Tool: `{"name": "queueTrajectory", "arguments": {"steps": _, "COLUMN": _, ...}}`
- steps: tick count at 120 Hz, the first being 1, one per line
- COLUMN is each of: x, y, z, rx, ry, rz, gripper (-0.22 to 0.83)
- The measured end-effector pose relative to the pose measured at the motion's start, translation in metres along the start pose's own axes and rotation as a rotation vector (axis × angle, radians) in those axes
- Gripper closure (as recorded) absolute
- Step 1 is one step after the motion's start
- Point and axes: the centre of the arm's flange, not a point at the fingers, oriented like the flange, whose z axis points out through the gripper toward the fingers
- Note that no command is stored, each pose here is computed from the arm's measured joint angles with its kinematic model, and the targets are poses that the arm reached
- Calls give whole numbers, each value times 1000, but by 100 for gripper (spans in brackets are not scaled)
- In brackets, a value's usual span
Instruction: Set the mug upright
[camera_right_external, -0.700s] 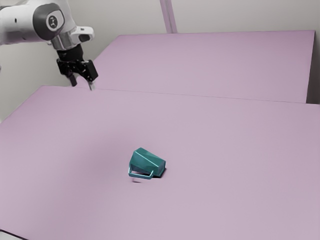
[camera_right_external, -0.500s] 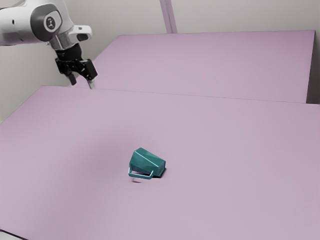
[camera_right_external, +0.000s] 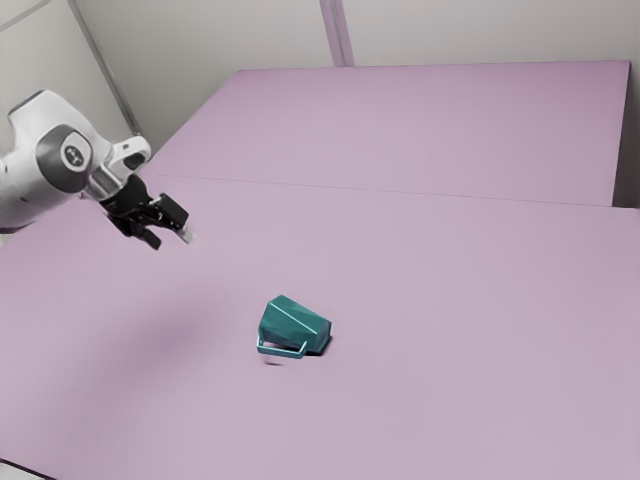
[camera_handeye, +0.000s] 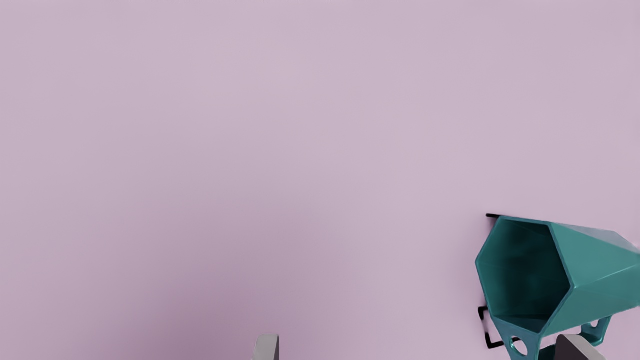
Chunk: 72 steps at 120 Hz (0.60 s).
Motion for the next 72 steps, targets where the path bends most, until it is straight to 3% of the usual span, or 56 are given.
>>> {"name": "queueTrajectory", "arguments": {"steps": 29, "x": -24, "y": -3, "z": 37, "rx": -104, "ry": 111, "rz": 167, "gripper": 0}}
{"name": "queueTrajectory", "arguments": {"steps": 72, "x": -48, "y": 33, "z": 89, "rx": -113, "ry": 156, "rz": 493, "gripper": 0}}
